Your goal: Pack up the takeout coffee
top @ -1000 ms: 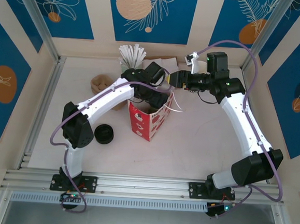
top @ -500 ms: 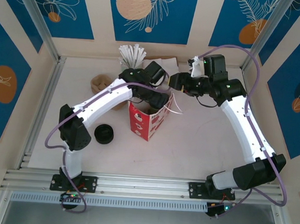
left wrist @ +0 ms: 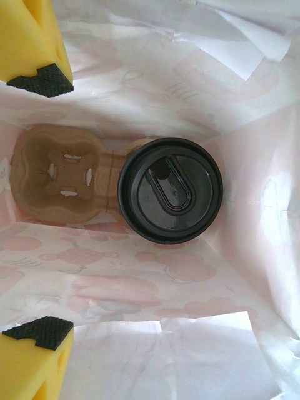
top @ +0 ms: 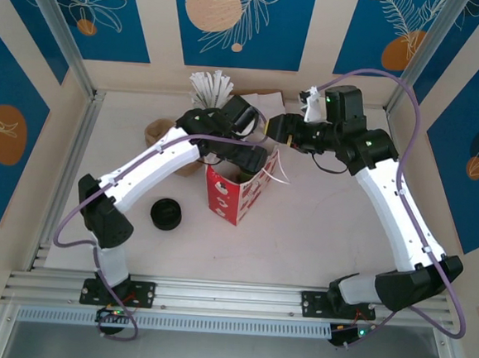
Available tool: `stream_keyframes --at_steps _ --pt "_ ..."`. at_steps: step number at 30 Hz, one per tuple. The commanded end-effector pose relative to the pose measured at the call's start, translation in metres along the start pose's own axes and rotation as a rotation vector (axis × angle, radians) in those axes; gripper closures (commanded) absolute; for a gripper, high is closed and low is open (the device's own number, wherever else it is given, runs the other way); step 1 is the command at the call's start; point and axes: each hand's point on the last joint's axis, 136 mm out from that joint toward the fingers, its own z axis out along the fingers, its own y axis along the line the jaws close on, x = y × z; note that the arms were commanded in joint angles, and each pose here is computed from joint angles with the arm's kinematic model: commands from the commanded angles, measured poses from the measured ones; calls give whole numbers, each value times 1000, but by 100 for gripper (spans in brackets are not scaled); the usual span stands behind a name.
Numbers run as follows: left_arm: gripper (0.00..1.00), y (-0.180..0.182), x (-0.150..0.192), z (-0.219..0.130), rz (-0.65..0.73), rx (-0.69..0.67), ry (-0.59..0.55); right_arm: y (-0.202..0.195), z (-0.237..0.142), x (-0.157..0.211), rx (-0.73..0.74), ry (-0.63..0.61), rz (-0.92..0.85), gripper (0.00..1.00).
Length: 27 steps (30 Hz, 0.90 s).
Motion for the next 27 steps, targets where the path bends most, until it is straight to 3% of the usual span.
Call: stream_keyframes --at_steps 1,8,12,15,27 --pt "8 12 -29 -89 -60 4 -225 -69 3 12 244 14 81 43" --pt "8 17 -36 -90 -74 -31 -240 -10 -7 7 -58 -32 -51 42" --pt "8 18 -37 -83 -73 -48 -221 5 -13 10 -146 -47 -90 38" --pt "8 20 -42 -85 -81 -61 -238 -2 -17 12 -115 -54 -70 37" --pt "6 67 -57 -133 -61 -294 -357 -89 -1 17 365 1 62 34"
